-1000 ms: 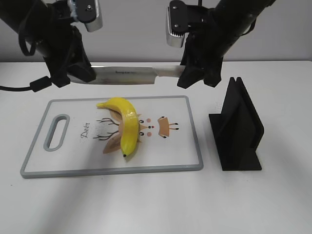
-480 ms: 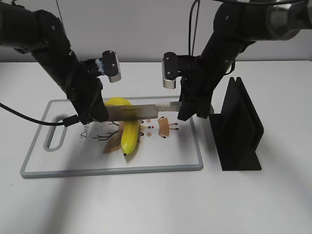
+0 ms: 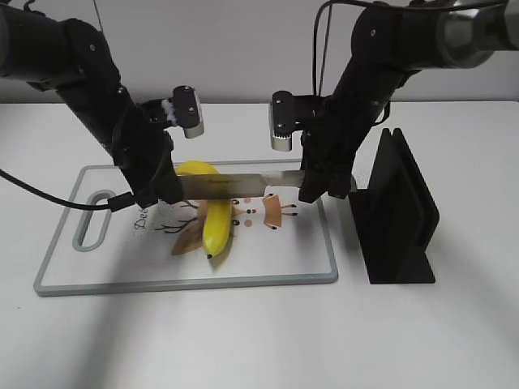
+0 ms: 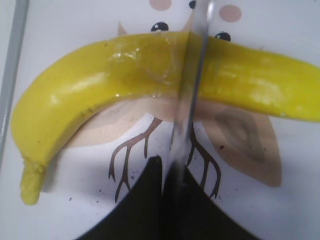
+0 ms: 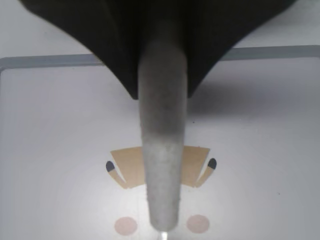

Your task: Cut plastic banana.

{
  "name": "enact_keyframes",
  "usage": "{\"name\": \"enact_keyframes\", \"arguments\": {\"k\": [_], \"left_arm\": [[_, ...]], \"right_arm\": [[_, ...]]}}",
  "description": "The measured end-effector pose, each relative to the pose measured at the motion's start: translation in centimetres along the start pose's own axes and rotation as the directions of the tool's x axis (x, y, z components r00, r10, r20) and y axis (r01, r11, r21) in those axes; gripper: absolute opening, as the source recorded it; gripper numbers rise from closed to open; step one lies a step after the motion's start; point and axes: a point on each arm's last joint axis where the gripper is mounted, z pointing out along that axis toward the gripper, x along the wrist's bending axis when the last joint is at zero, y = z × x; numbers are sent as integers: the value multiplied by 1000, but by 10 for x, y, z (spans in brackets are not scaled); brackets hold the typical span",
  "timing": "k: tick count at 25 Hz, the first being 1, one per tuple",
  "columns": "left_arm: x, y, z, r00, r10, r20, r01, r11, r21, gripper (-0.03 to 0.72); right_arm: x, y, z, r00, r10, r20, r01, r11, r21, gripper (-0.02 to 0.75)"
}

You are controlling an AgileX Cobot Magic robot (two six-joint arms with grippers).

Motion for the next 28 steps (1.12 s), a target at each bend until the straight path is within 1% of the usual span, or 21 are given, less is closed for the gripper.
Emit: {"name": "enact_keyframes", "arguments": {"k": [3, 8, 13, 16, 20, 21, 22, 23, 25, 27, 28], "left_arm": [[-3, 5, -13, 1000, 10, -19, -10, 1000, -12, -11], [-12, 20, -64, 995, 57, -80, -61, 997, -48, -13], [-25, 29, -105, 988, 96, -122, -105, 992, -64, -17], [-29, 32, -117, 985, 104, -137, -115, 991, -75, -18], [-31, 33, -119, 985, 105, -134, -116, 990, -78, -17], [-31, 33, -119, 986, 104, -134, -115, 990, -78, -7], [-30, 33, -119, 986, 99, -138, -111, 991, -81, 18], [-30, 33, -120, 985, 95, -146, -108, 991, -84, 66], [-28, 33, -121, 982, 89, -164, -104, 991, -88, 210], [-27, 33, -121, 981, 86, -173, -102, 991, -89, 422], [-27, 34, -121, 980, 85, -178, -102, 991, -90, 507]], "right_arm": [[2, 5, -18, 1000, -13, 21, 14, 1000, -9, 167], [9, 18, -65, 995, -43, 91, 48, 998, -50, 167], [19, 27, -93, 993, -53, 109, 63, 994, -85, 167], [23, 30, -105, 991, -59, 123, 71, 993, -97, 167], [24, 30, -108, 991, -60, 122, 72, 993, -99, 167], [24, 30, -108, 991, -60, 122, 72, 993, -99, 167], [24, 30, -108, 991, -59, 122, 71, 993, -99, 167], [24, 30, -108, 991, -56, 120, 68, 993, -98, 167], [24, 29, -107, 992, -56, 116, 67, 994, -86, 167], [24, 28, -107, 992, -55, 115, 64, 995, -79, 166], [24, 28, -107, 992, -53, 115, 63, 995, -79, 166]]}}
